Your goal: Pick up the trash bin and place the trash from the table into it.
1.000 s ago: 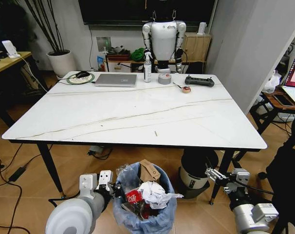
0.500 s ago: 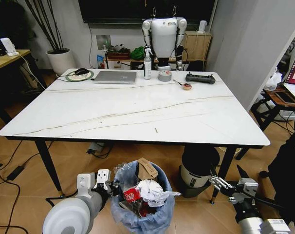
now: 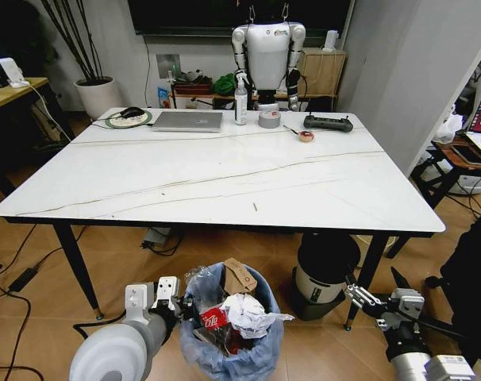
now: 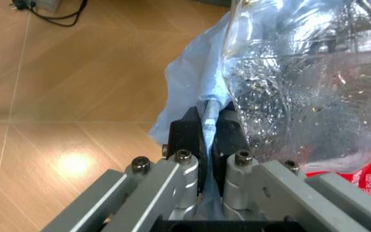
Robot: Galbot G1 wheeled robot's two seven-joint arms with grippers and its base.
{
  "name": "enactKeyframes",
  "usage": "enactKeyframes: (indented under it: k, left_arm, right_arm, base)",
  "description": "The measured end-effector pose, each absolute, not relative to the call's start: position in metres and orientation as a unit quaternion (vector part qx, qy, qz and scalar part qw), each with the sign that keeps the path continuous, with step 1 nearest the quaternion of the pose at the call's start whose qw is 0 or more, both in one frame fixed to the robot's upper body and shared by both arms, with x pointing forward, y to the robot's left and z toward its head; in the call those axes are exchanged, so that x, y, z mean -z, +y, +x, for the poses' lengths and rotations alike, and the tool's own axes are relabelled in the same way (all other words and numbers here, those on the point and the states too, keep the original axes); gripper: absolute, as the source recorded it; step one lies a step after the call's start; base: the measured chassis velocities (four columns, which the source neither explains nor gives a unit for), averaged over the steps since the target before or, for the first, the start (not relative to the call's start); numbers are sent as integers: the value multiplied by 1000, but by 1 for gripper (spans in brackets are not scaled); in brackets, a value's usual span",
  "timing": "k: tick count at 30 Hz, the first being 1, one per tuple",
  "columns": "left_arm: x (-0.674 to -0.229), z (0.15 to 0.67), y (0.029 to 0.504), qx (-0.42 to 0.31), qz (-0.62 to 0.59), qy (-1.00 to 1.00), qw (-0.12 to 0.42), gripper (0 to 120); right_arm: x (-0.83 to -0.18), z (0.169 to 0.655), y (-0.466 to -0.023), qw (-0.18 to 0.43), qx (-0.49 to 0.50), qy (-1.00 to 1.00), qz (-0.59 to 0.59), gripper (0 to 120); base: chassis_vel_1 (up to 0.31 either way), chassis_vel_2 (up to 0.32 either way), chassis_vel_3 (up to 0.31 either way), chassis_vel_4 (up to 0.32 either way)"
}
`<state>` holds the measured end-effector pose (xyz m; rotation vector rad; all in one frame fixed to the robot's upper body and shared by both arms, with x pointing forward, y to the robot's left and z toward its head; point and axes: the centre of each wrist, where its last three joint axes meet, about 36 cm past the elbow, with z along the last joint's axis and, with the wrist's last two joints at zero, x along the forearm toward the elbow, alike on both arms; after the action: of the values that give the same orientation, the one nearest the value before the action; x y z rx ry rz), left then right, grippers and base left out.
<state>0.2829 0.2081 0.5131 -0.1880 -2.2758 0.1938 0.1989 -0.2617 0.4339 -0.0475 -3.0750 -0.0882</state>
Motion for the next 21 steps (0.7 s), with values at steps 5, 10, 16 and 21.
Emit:
enactKeyframes:
  k: [5,10,16,21]
  left_arm:
    - [-513,283,208,-77,-75,-904,413,0]
    - [-512,281,208,-78,-75,-903,415,0]
    - [-513,282,208,-78,-76,-904,414,0]
    - [-513,283,209,-78,-76,-904,414,0]
  right_arm:
    - [-433,201,-260,31,31,-999,-18,100]
    - [-433,203,-257,33,35,-999,-21,100]
    - [-431,203,-258,38,32,-999,-22,100]
    - [-430,205,-255,41,35,-998,-22,100]
  base:
    - [0,0,0,0]
    - [0,0,0,0]
    - [0,0,0,0]
    - [0,0,0,0]
